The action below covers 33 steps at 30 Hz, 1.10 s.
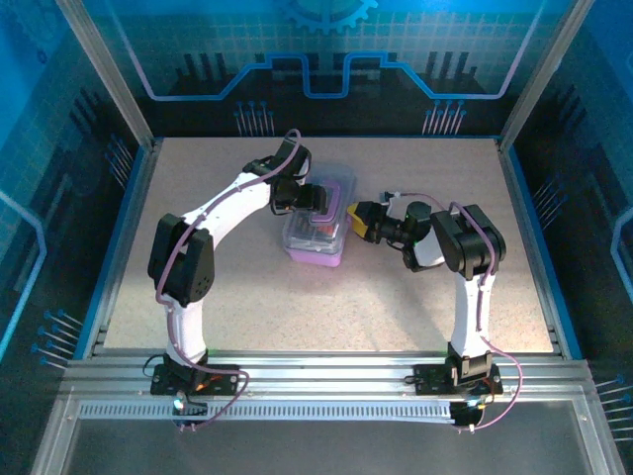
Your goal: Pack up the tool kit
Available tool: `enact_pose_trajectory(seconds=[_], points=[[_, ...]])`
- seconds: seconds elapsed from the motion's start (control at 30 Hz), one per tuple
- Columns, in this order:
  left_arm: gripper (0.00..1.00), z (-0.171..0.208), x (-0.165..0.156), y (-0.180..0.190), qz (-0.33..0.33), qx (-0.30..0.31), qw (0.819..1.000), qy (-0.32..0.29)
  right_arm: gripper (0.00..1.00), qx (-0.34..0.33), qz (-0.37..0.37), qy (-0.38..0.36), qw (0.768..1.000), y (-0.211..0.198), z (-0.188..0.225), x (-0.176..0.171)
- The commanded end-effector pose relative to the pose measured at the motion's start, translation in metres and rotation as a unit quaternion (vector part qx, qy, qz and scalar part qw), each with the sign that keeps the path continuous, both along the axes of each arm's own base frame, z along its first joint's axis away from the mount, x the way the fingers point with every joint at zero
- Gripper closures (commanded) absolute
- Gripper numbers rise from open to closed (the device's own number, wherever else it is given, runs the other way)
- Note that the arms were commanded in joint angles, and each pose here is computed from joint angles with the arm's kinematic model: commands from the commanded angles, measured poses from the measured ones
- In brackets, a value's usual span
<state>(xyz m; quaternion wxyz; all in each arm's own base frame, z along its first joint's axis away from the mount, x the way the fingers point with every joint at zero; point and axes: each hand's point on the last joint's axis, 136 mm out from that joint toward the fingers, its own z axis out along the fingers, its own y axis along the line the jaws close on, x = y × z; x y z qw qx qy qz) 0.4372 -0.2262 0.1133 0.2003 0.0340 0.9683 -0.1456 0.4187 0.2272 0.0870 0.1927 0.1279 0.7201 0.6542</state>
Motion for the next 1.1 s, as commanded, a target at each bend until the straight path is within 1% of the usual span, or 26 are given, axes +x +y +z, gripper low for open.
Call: enact_pose_trajectory(seconds=[0.0, 0.13, 0.3, 0.53, 0.63, 0.83, 0.97, 1.07], points=[[0.77, -0.114, -0.082, -0.001, -0.017, 0.01, 0.975, 0.222, 0.33, 0.002, 0.014, -0.011, 1.0, 0.01, 0.003, 0.0], [0.77, -0.114, -0.082, -0.001, -0.017, 0.01, 0.975, 0.221, 0.33, 0.004, 0.02, -0.015, 1.0, 0.011, 0.007, 0.001], [0.77, -0.114, -0.082, 0.001, -0.017, 0.015, 0.975, 0.221, 0.34, 0.021, 0.013, -0.041, 0.999, 0.002, 0.035, -0.003], [0.77, -0.116, -0.083, 0.002, -0.019, 0.021, 0.974, 0.225, 0.34, 0.032, -0.001, -0.035, 0.999, -0.003, 0.047, -0.004], [0.77, -0.116, -0.083, 0.003, -0.019, 0.022, 0.974, 0.224, 0.36, 0.031, -0.008, -0.034, 0.999, -0.007, 0.048, -0.003], [0.77, -0.116, -0.083, 0.004, -0.019, 0.026, 0.974, 0.224, 0.39, 0.005, -0.025, -0.021, 0.999, -0.02, 0.035, -0.007], [0.77, -0.117, -0.082, 0.004, -0.018, 0.026, 0.974, 0.224, 0.4, 0.009, -0.024, -0.02, 0.999, -0.022, 0.032, -0.006], [0.77, -0.116, -0.082, 0.003, -0.018, 0.025, 0.974, 0.224, 0.42, 0.014, -0.022, -0.021, 0.999, -0.02, 0.032, -0.005]])
